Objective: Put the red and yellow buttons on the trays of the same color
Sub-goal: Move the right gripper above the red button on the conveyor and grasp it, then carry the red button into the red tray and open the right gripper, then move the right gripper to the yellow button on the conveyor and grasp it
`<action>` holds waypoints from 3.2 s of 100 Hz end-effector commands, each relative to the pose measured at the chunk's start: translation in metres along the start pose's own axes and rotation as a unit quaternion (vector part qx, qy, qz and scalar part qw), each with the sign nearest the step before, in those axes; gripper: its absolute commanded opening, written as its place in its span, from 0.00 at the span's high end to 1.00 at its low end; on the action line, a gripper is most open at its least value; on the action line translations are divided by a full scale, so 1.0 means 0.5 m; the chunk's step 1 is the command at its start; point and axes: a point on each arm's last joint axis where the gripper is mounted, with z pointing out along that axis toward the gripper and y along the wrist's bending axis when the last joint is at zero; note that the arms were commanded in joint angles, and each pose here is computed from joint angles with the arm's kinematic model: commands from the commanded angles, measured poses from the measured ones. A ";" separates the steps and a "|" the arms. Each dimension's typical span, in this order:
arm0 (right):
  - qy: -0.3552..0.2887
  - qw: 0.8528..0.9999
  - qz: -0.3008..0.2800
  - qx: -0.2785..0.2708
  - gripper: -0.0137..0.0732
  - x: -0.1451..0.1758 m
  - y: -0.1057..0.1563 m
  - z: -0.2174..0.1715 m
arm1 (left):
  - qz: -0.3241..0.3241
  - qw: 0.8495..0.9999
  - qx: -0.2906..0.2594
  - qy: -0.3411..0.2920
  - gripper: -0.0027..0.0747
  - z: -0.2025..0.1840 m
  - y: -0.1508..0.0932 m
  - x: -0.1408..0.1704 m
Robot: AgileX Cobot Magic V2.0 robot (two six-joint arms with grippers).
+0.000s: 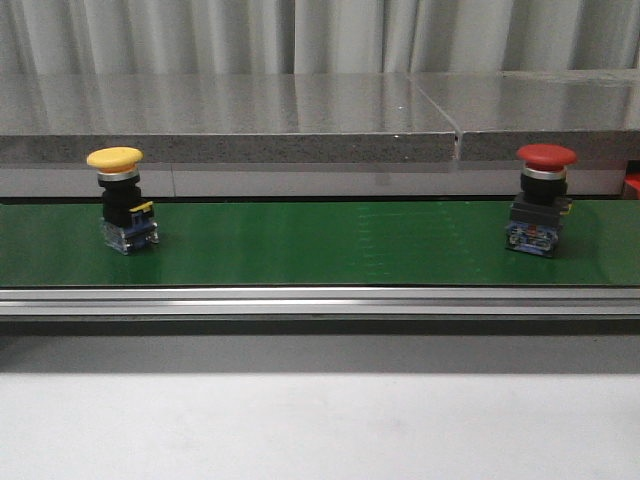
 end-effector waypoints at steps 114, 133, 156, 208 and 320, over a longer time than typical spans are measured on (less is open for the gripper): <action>0.054 0.998 0.014 -0.002 0.68 -0.201 -0.073 0.140 | -0.007 0.999 0.001 -0.041 0.99 -0.005 0.000 -0.026; -0.006 0.996 0.062 0.066 0.68 -0.260 -0.191 0.094 | -0.007 0.999 0.001 -0.041 0.99 -0.005 0.000 -0.026; -0.013 0.986 0.114 0.122 0.68 -0.280 -0.337 0.124 | -0.007 0.999 0.001 -0.041 0.99 -0.005 0.000 -0.026; 0.009 0.982 0.131 0.138 0.68 -0.281 -0.468 0.307 | -0.007 0.999 0.001 -0.041 0.99 -0.005 0.000 -0.026; 0.027 0.982 0.126 0.139 0.16 -0.273 -0.487 0.345 | -0.007 0.999 0.001 -0.041 0.99 -0.005 0.000 -0.026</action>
